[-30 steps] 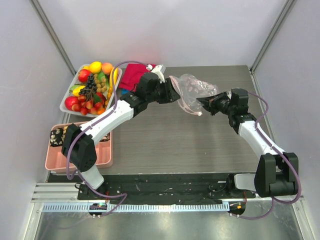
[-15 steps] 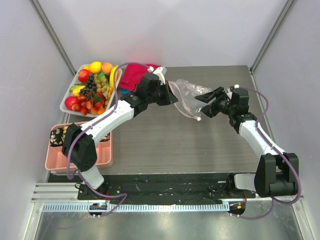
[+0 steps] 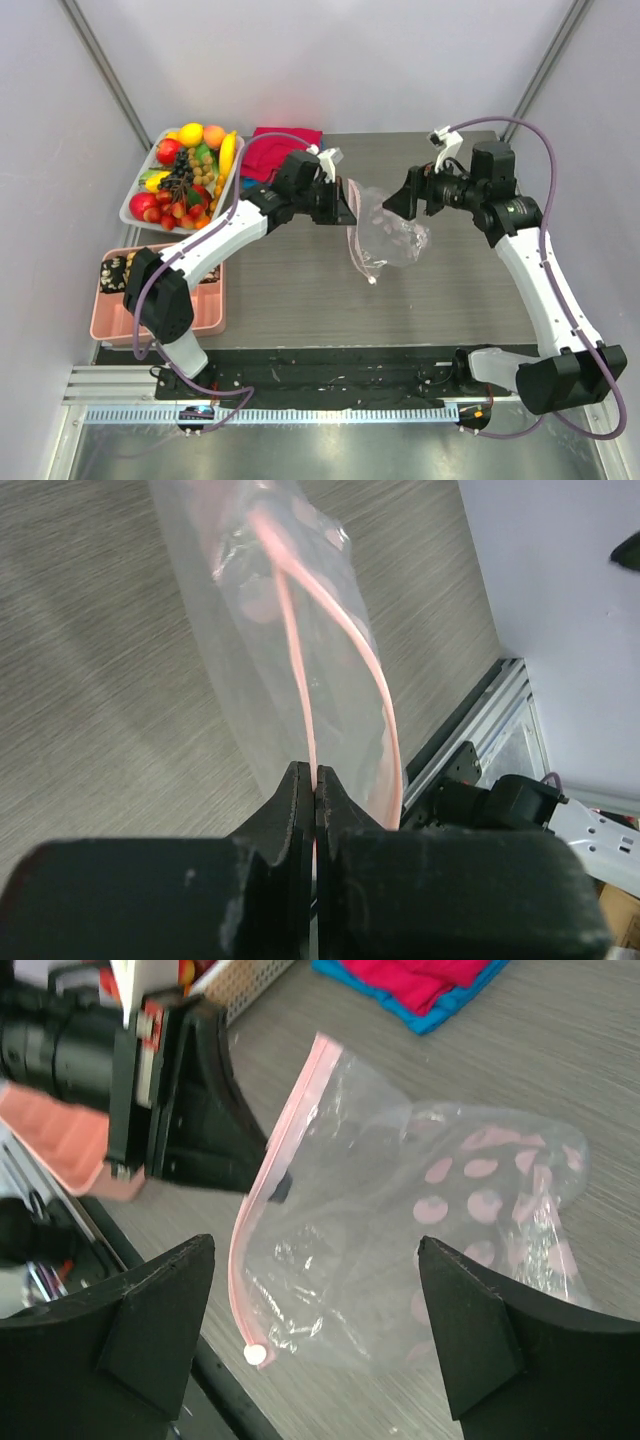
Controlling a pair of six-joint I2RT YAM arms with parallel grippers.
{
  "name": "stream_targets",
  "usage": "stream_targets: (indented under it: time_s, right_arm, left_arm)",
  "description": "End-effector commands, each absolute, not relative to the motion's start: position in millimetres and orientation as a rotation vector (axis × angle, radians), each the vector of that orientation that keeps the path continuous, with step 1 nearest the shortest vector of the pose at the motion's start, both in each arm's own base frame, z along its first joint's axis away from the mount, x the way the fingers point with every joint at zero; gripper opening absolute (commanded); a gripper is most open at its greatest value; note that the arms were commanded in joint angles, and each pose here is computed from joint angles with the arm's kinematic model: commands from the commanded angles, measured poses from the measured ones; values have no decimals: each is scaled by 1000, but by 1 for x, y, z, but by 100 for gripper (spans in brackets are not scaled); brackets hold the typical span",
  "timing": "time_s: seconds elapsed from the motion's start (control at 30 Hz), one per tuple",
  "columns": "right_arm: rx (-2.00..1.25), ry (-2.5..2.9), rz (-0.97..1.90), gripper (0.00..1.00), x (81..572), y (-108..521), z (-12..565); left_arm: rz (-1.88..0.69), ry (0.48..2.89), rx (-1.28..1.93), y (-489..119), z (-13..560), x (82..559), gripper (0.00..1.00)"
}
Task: Place the food in the zip-top bag and seal the zipper
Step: Open the zipper of the food storage bag.
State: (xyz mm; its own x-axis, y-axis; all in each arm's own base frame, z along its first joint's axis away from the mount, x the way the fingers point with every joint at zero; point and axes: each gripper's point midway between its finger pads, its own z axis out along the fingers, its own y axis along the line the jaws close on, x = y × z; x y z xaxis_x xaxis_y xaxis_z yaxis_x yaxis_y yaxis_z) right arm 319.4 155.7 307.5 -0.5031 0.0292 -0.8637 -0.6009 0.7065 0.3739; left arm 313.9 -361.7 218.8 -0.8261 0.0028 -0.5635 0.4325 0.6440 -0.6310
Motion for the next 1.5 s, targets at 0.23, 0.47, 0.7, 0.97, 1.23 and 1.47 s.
stream_targets:
  time_s: [0.23, 0.47, 0.7, 0.97, 1.23, 1.47]
  right_arm:
    - [-541, 1979, 887, 71, 286, 188, 292]
    - [-598, 2001, 864, 71, 292, 215, 287]
    - [-647, 2062, 692, 60, 304, 220, 255]
    - [-569, 2113, 606, 39, 330, 220, 250]
    - [-445, 2130, 470, 1, 341, 191, 265]
    - [-365, 2117, 605, 1, 310, 182, 310]
  left_arm:
    - [-1156, 2201, 350, -362, 272, 313, 0]
    - [-1137, 2219, 310, -362, 267, 317, 0]
    - [-1132, 2234, 262, -359, 264, 320, 0]
    - [-1122, 2232, 244, -353, 268, 320, 0]
    - [-1021, 2247, 221, -309, 268, 326, 0]
    - [-709, 2457, 401, -239, 234, 333, 0]
